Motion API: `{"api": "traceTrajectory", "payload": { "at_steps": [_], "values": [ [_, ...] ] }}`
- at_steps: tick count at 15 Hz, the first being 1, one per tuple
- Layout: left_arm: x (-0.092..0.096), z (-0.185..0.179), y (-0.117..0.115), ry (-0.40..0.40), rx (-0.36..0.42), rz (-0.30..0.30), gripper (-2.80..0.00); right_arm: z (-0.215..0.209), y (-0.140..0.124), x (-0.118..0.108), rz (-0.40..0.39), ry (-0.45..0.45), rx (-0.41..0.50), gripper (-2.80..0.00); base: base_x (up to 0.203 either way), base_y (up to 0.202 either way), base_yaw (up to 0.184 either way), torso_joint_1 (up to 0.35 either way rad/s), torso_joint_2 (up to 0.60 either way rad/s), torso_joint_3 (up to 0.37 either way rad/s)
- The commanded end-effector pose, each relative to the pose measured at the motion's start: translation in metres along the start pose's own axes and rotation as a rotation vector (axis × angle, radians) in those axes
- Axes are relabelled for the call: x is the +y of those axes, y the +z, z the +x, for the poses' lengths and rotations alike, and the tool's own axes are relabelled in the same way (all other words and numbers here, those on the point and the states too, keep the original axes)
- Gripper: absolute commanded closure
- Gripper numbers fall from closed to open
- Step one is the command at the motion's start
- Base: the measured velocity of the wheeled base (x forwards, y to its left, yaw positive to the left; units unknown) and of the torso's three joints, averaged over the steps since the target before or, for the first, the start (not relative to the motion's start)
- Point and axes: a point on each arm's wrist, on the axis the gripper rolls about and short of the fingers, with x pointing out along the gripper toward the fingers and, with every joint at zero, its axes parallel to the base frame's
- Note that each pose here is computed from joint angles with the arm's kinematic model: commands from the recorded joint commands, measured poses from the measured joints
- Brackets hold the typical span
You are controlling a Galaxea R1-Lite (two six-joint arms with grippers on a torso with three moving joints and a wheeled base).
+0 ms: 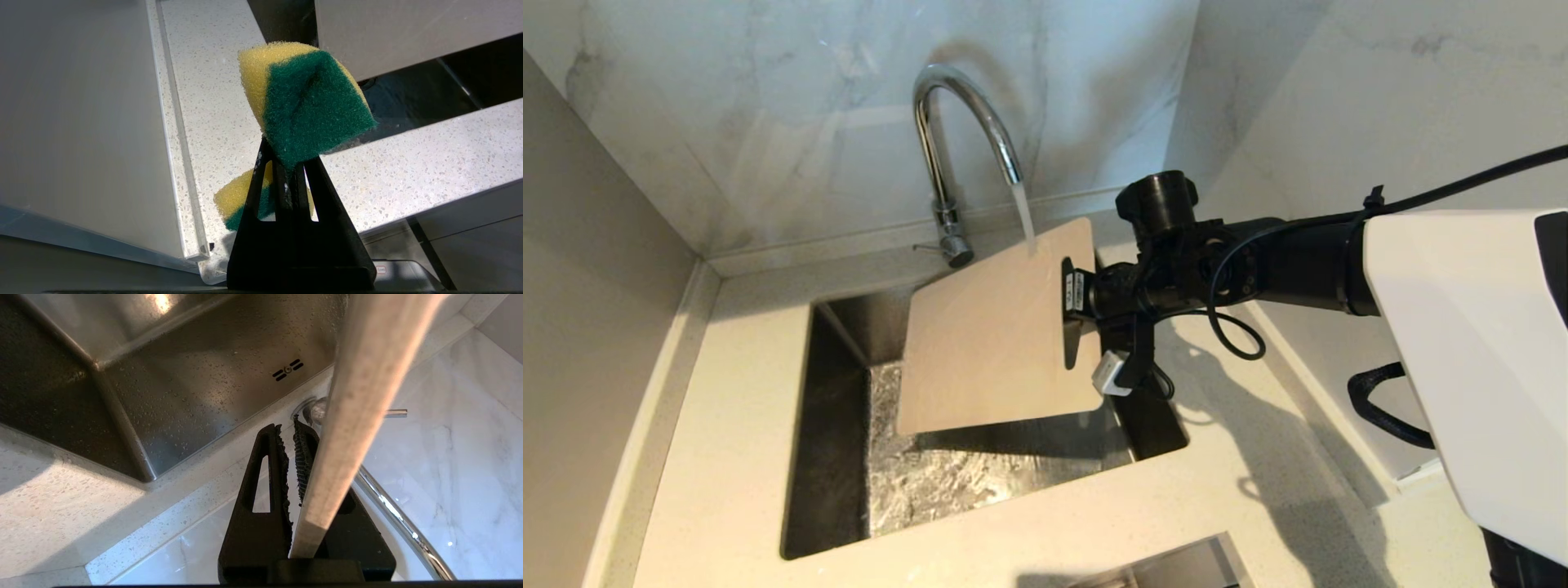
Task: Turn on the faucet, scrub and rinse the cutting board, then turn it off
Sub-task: Scrub the cutting board underwater
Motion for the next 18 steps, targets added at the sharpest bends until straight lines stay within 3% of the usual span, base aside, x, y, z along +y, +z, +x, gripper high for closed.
{"api": "traceTrajectory", "payload": {
  "at_steps": [1,7,9,18],
  "values": [
    [0.000,0.000,0.000,0.000,-0.002,0.000,0.00,0.002,-0.001,0.000,-0.017,-0.003,0.003,0.00,0.000,0.000,0.000,0.000,0.00,0.000],
    [0.000,0.000,0.000,0.000,-0.002,0.000,0.00,-0.010,0.001,-0.003,-0.009,0.009,-0.032,0.00,0.000,0.000,0.000,0.000,0.00,0.000],
    [0.000,0.000,0.000,0.000,-0.002,0.000,0.00,-0.017,0.005,-0.004,0.028,0.010,-0.045,0.00,0.000,0.000,0.000,0.000,0.00,0.000],
    [0.000,0.000,0.000,0.000,-0.002,0.000,0.00,-0.066,0.008,-0.018,0.067,-0.011,-0.031,0.00,0.000,0.000,0.000,0.000,0.00,0.000]
  ]
}}
